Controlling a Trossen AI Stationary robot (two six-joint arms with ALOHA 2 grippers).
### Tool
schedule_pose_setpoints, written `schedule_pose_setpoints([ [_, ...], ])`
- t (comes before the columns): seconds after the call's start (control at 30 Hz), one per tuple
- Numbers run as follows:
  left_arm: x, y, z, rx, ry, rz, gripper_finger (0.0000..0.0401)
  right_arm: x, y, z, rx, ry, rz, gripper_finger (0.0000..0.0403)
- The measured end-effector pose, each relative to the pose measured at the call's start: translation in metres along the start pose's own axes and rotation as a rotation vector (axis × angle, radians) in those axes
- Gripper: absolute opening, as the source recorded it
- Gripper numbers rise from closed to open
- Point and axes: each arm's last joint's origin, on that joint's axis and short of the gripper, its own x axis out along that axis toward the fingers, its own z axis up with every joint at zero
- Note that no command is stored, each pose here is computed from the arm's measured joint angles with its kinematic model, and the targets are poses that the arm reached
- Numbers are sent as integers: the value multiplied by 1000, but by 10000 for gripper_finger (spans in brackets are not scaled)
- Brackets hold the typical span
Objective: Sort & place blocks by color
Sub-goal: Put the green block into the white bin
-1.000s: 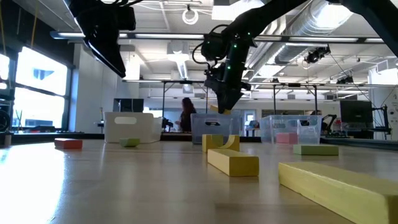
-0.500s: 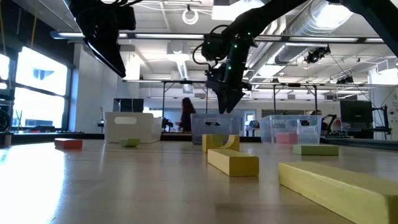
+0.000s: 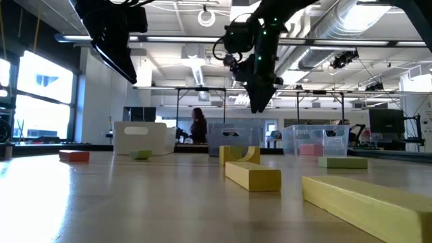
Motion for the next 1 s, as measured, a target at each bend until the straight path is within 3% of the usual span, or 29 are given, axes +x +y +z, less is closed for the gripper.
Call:
schedule_pose_setpoints([
  [0.33,0,0,0,-26,0,-1,195,-22,44,-31,-158,154,0,171],
  [0.67,0,0,0,-27,0,-1,195,-38,93,-58,-316,219,95,171],
  [1.0,0,0,0,-27,-2,-1,195,-36,141,-114,-536,334,57,171],
])
